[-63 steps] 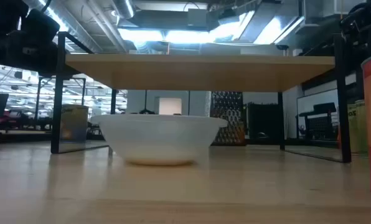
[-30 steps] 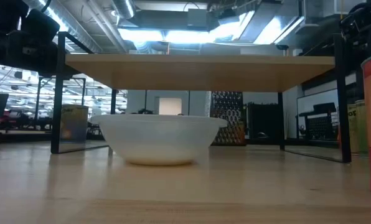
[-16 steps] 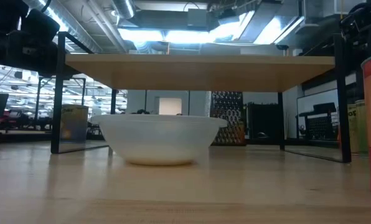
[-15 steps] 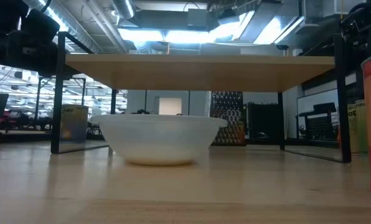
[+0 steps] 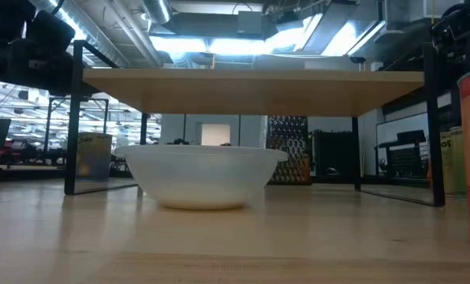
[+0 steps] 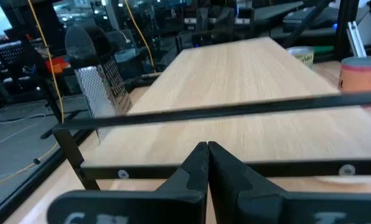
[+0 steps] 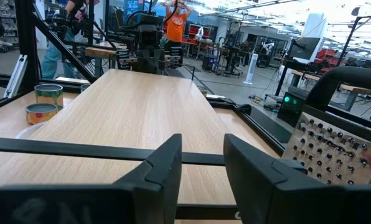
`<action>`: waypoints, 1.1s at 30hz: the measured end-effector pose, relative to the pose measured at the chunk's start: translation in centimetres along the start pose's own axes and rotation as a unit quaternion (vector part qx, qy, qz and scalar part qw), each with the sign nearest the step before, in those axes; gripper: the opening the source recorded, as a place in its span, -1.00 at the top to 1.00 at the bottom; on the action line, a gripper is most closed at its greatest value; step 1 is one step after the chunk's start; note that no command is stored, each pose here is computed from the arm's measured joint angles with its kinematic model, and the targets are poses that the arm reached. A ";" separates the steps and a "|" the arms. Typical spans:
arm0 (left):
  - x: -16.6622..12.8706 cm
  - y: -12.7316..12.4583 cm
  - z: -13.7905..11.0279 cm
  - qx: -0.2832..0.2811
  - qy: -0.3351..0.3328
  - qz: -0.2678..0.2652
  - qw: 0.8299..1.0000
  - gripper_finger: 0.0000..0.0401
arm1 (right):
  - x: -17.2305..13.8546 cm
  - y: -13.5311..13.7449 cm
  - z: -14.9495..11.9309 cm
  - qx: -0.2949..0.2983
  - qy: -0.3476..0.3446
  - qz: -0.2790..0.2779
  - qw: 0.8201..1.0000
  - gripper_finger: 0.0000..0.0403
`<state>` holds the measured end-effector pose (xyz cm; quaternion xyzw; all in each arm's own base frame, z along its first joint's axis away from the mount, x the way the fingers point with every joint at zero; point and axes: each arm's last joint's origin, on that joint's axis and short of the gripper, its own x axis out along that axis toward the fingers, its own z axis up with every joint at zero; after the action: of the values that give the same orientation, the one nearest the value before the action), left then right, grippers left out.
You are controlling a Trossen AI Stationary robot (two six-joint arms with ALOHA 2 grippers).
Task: Pick and place cans onto a shelf
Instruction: Put the large canned peaches on the shelf
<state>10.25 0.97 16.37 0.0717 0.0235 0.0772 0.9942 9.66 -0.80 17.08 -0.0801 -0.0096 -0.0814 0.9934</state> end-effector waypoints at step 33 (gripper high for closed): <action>-1.3 1.3 5.2 -0.067 -0.214 0.104 0.969 0.50 | 0.0 0.0 0.0 0.000 0.000 0.000 1.000 0.38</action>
<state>9.09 1.35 21.71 0.0222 -0.2022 0.1646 0.9652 9.66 -0.80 17.07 -0.0801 -0.0097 -0.0814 0.9934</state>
